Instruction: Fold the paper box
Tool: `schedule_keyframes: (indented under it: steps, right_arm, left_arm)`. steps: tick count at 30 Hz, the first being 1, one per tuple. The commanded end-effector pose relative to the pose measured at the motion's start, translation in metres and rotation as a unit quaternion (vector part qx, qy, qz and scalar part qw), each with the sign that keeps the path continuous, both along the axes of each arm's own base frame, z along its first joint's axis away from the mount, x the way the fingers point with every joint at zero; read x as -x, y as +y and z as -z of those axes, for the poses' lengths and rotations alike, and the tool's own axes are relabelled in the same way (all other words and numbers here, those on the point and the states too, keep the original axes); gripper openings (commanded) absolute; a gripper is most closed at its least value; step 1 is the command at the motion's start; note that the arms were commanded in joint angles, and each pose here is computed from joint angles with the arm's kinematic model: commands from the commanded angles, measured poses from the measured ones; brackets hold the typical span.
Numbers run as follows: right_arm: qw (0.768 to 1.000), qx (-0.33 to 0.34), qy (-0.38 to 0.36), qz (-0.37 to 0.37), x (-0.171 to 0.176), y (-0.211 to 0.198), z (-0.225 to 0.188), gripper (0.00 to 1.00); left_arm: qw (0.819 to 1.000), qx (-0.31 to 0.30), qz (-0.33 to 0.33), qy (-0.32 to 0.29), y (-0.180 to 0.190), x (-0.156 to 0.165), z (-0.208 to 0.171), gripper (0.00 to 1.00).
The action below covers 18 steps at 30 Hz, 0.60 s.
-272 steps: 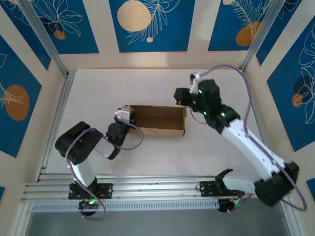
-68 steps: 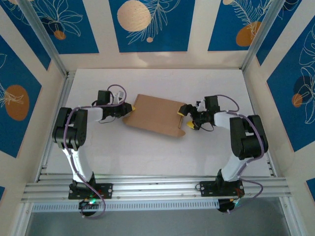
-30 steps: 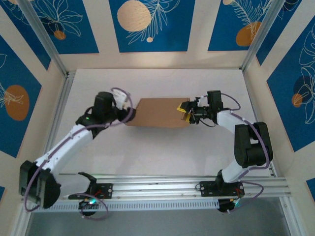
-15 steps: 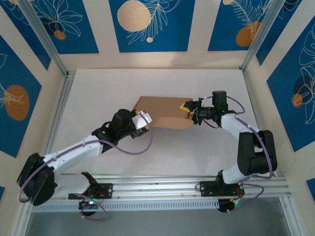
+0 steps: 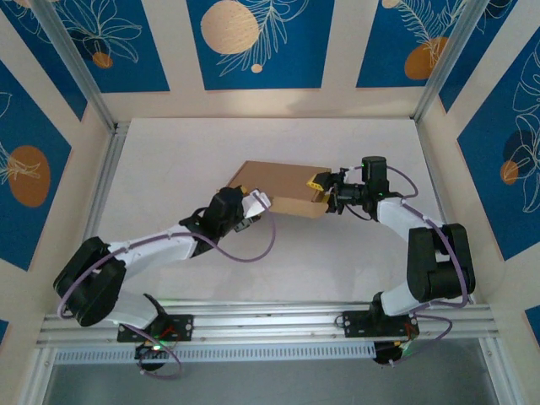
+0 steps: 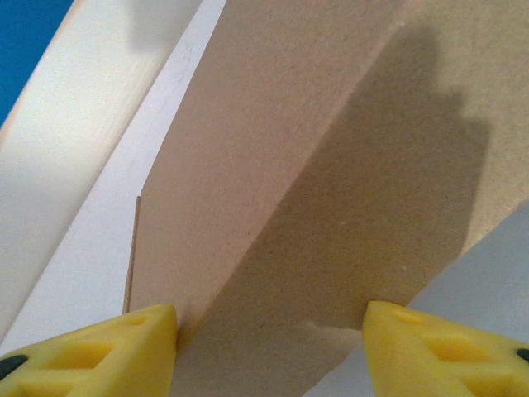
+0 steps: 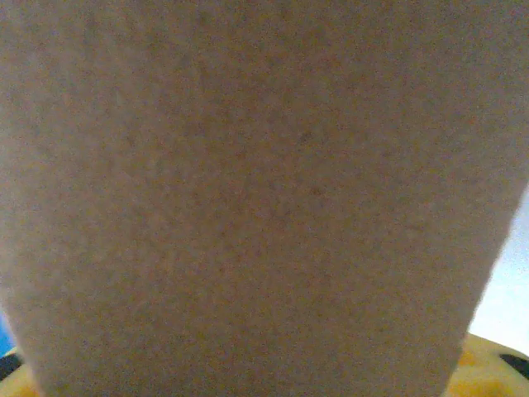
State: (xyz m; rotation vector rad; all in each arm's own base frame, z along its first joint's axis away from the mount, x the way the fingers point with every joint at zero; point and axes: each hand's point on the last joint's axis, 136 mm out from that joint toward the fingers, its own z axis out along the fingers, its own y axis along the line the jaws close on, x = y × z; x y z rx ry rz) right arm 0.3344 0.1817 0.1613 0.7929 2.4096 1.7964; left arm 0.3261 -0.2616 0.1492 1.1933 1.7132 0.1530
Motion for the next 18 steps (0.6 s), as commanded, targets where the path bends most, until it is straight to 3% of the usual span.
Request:
schedule_keyframes:
  steps: [1,7,13,18]
  right_arm:
    - [0.996,-0.056,0.006,-0.075,0.033,0.016,-0.025,0.36]
    - [0.997,-0.050,0.008,-0.060,0.030,0.009,-0.026,0.34]
    - [0.996,-0.058,0.015,-0.067,0.034,0.012,-0.031,0.34]
    - [0.996,-0.066,0.016,-0.064,0.036,0.013,-0.038,0.34]
  left_arm:
    - [0.998,0.018,0.016,-0.052,-0.011,-0.003,-0.037,0.62]
    - [0.991,-0.002,0.136,-0.005,-0.021,0.042,-0.039,0.69]
    - [0.993,-0.039,0.114,-0.016,-0.024,0.029,-0.051,0.72]
    - [0.989,-0.090,0.071,-0.092,-0.034,0.010,-0.050,0.81]
